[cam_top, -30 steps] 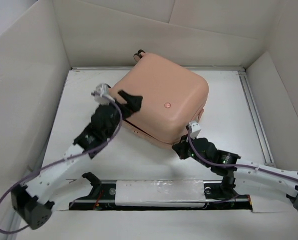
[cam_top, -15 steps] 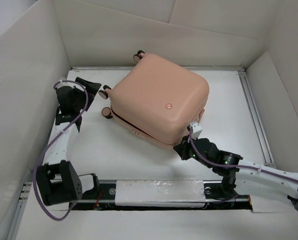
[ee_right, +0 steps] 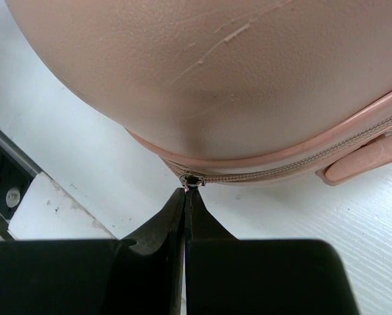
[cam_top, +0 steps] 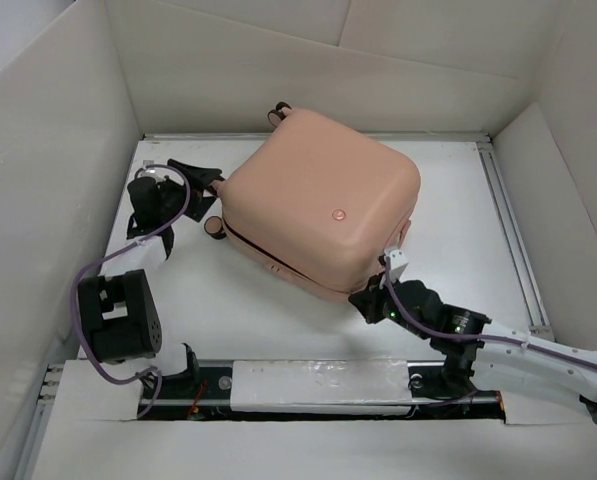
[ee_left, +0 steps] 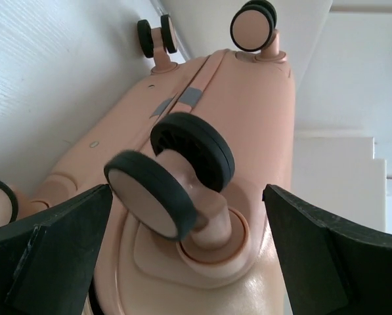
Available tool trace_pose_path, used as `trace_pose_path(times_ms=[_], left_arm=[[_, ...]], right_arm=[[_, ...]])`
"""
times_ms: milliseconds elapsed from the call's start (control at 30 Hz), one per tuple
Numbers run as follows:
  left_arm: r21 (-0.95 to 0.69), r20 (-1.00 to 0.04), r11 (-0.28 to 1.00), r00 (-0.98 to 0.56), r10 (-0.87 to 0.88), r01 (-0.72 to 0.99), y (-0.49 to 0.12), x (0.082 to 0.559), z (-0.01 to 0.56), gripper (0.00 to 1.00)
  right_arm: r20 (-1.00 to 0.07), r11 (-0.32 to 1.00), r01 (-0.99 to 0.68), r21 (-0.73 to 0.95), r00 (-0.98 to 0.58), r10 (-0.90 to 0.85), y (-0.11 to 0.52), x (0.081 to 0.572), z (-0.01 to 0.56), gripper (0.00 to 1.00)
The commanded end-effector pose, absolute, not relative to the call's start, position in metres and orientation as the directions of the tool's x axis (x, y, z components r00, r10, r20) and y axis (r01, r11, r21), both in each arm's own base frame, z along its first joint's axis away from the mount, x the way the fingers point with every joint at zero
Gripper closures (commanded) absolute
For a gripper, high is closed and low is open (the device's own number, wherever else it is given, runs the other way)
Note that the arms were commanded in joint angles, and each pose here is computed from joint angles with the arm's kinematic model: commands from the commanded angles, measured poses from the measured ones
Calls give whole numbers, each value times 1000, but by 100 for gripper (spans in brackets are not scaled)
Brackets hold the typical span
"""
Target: Pack the luggage
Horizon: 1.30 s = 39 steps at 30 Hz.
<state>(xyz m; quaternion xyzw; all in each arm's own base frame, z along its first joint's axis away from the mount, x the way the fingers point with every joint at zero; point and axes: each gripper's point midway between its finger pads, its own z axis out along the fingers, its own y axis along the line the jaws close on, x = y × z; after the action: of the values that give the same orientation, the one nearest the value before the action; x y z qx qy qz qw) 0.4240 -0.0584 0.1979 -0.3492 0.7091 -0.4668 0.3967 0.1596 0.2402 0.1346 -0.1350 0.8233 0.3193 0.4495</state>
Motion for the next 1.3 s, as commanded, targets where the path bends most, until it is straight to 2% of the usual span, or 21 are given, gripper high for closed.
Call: trace_pose_path(times_ms=[0,67,133,167,200,267,300,333,533,567,600,667,733,800,833,867,1000,1267], left_arm=[[-956,-257,292,-447,-857,-10,-66,436,226,1],[-962,-225,270,-460,-859,-33,-70,439,218,1],[-966,-228,258,-469,-853,0,-79,441,223,10],[-970,-206,242,-471,-858,-18,-80,438,213,29],[-979,-169,203,-467,-868,-24,-80,436,214,44],[-985,-162,173,-457,-875,18,-81,435,218,70],[-986,-158,165,-468,-869,26,-83,432,219,96],[-986,-162,165,-475,-865,37,-84,431,220,100],[-974,-225,221,-379,-898,55,-55,403,225,100],[-972,-230,231,-360,-904,41,-49,397,222,100],[-963,-270,253,-335,-903,92,-47,386,239,100],[-961,-275,268,-330,-903,66,-48,370,229,100],[-947,-321,297,-328,-889,121,-55,348,239,100],[-943,-332,313,-342,-879,112,-60,332,234,100],[-927,-374,340,-315,-872,158,-59,320,248,100],[-919,-394,360,-312,-864,164,-61,313,248,100],[-872,-489,451,-306,-817,190,-67,283,247,100],[-892,-449,436,-320,-834,117,-73,244,183,100]], right_arm=[[-832,617,-595,515,-520,192,266,151,188,100],[-833,624,-590,513,-516,197,265,153,188,100],[-837,641,-576,508,-507,208,263,157,188,100],[-841,643,-580,500,-501,203,262,157,188,100],[-847,645,-586,490,-494,195,264,158,190,100],[-852,656,-584,478,-489,185,266,162,190,100],[-853,655,-585,479,-487,189,268,162,195,100],[-856,674,-573,466,-486,179,266,168,190,100],[-876,679,-591,435,-454,165,261,199,209,100],[-887,714,-566,412,-428,172,247,219,212,100],[-890,695,-588,413,-421,173,246,225,223,100],[-900,716,-584,381,-413,142,237,248,222,100],[-906,727,-576,374,-393,156,220,281,241,100],[-896,755,-547,362,-427,121,206,314,229,100],[-902,732,-577,362,-416,117,210,321,247,100],[-885,747,-554,368,-456,97,207,328,235,100],[-893,752,-549,365,-434,117,208,315,251,100],[-853,764,-478,433,-492,176,241,246,198,100]])
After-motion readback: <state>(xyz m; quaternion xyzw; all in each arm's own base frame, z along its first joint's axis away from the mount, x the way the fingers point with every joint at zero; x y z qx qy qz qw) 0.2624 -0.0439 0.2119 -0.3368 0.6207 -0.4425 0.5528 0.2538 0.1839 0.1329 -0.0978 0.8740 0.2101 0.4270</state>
